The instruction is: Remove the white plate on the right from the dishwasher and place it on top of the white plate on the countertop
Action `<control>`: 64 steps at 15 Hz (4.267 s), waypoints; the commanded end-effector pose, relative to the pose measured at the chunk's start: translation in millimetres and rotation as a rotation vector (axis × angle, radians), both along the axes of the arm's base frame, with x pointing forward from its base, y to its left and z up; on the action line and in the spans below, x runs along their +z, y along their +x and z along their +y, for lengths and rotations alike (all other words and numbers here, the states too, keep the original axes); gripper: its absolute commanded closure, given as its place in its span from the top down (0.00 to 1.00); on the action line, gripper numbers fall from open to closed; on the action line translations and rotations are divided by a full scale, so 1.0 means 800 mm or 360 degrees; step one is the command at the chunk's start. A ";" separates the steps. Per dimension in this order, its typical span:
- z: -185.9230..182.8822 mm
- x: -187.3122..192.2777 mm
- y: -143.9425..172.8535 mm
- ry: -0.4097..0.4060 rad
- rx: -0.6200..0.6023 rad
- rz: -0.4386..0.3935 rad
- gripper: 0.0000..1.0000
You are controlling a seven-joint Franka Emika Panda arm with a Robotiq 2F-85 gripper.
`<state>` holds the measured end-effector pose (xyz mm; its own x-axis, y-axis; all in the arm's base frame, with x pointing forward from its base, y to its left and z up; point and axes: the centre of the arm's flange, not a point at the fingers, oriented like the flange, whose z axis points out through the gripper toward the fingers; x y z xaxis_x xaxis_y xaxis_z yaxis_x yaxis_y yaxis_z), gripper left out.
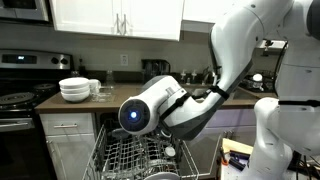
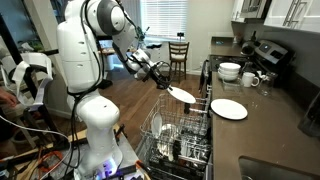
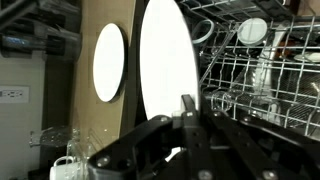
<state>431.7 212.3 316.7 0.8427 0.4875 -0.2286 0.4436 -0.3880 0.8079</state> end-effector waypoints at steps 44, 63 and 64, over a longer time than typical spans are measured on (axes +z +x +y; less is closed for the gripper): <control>-0.060 0.008 -0.005 -0.0093 -0.0044 -0.0515 0.07; -0.159 0.029 0.060 -0.0067 0.0036 -0.0465 0.02; -0.162 0.031 0.062 -0.0066 0.0044 -0.0463 0.02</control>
